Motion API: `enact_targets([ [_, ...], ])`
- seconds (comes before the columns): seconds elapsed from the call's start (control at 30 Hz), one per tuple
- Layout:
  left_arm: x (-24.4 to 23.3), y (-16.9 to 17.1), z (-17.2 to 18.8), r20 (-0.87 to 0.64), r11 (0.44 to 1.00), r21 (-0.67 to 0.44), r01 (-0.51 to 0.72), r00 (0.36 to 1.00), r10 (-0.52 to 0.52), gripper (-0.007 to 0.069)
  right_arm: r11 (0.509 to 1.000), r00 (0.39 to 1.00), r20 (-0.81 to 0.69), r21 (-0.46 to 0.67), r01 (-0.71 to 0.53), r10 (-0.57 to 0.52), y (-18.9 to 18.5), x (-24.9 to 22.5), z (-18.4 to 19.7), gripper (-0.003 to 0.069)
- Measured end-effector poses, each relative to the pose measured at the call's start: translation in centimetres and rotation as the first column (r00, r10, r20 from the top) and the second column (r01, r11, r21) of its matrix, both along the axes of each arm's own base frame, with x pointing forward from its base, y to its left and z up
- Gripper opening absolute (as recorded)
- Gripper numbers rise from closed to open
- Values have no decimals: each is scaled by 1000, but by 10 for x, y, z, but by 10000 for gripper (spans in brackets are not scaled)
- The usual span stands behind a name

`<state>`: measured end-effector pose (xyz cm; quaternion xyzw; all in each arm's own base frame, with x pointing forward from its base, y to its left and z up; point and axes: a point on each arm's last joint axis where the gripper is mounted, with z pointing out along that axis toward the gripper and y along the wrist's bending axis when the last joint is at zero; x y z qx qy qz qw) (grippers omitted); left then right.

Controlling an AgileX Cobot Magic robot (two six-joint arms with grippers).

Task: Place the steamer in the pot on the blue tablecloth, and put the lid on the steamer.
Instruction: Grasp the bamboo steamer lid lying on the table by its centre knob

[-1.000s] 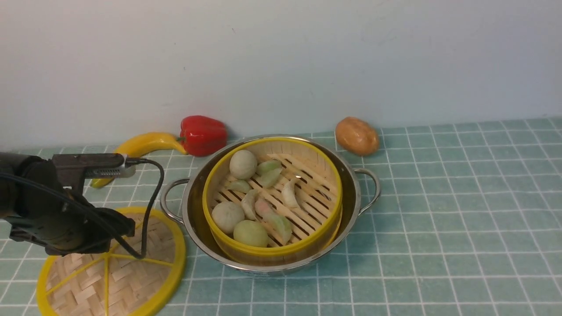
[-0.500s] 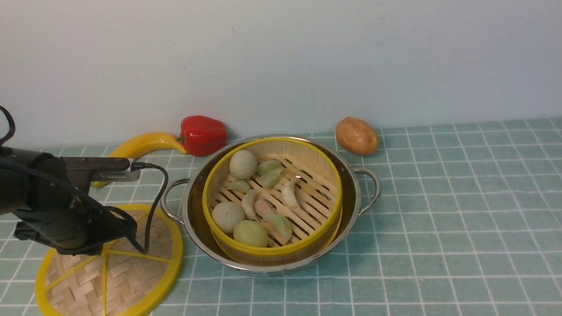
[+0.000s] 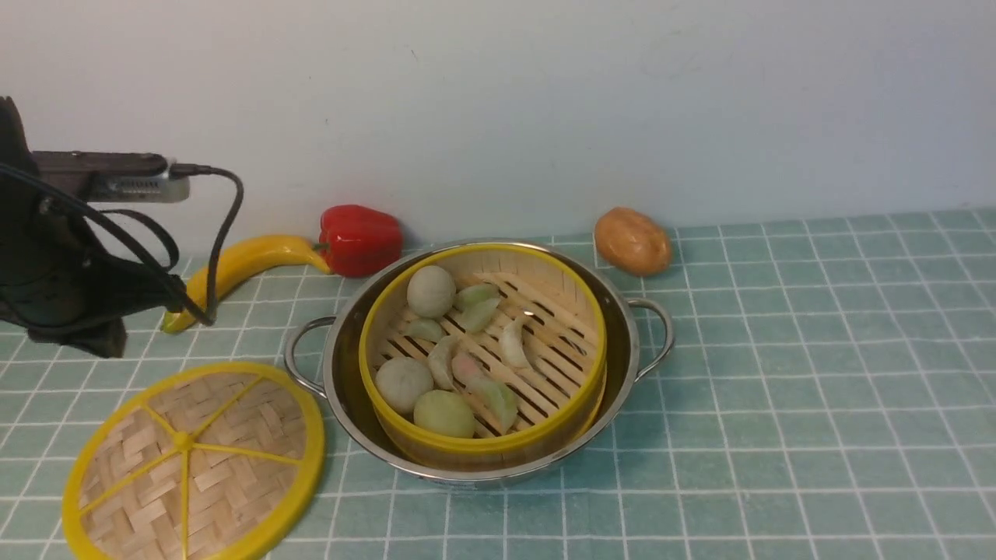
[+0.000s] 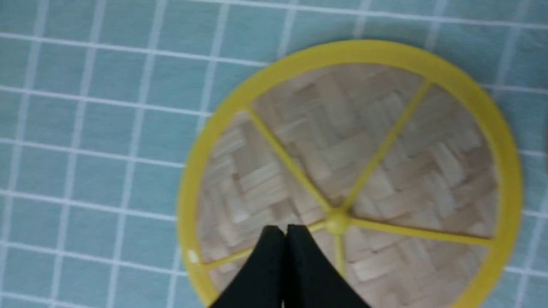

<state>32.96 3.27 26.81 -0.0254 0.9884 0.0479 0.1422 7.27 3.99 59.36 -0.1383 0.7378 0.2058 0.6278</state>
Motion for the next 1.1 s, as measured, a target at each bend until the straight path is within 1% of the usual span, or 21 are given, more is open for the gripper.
enact_targets([
  [0.03,2,-4,-4,-8,999,-41,33,999,-34,-8,1000,1000,-1,2,0,0,0,0,0,387],
  [0.07,3,-6,-6,-14,998,-53,41,999,-42,-8,1000,1000,-1,2,0,0,0,0,0,387],
  [0.2,7,-6,-16,-43,997,-66,41,998,-44,3,1000,1000,-1,2,0,0,0,0,0,387],
  [0.27,9,-6,-22,-59,997,-72,37,997,-41,23,1000,1000,-1,2,0,0,0,0,0,387],
  [0.3,12,-7,-30,-85,996,-83,26,996,-33,53,1000,1000,-1,2,0,0,0,0,0,387],
  [0.33,12,-6,-31,-88,996,-79,28,996,-35,57,1000,1000,-1,2,0,0,0,0,0,387],
  [0.37,14,-6,-37,-106,996,-81,24,994,-33,83,1000,1000,-1,2,0,0,0,0,0,387],
  [0.4,17,-6,-46,-135,996,-84,20,990,-31,134,1000,1000,-1,2,0,0,0,0,0,387],
  [0.47,18,-6,-51,-148,996,-85,16,989,-29,179,1000,1000,-1,2,0,0,0,0,0,387],
  [0.53,20,-6,-59,-168,996,-93,10,985,-25,283,1000,1000,-1,2,1,-1,0,0,0,387],
  [0.57,20,-6,-59,-170,996,-93,10,985,-25,292,1000,1000,-1,2,1,-1,0,0,0,387],
  [0.6,20,-6,-62,-178,996,-94,8,984,-24,358,1000,1000,-1,1,1,-1,0,0,0,387],
  [0.7,21,-5,-65,-187,996,-89,10,982,-26,427,1000,1000,0,1,1,-1,0,0,0,387],
  [0.77,21,-5,-66,-190,996,-89,8,981,-25,443,1000,1000,0,1,1,-1,0,0,0,387],
  [0.87,22,-5,-67,-196,996,-90,1,980,-19,437,1000,1000,0,0,1,-1,0,0,0,387],
  [0.93,22,-5,-68,-200,996,-88,-1,980,-17,409,1000,1000,0,0,1,-1,0,0,0,387],
  [0.97,22,-5,-68,-200,996,-88,-2,980,-16,409,1000,1000,0,0,1,-1,0,0,0,387],
  [1.1,22,-4,-69,-203,997,-76,0,979,-15,325,1000,1000,0,0,2,-2,0,0,0,387],
])
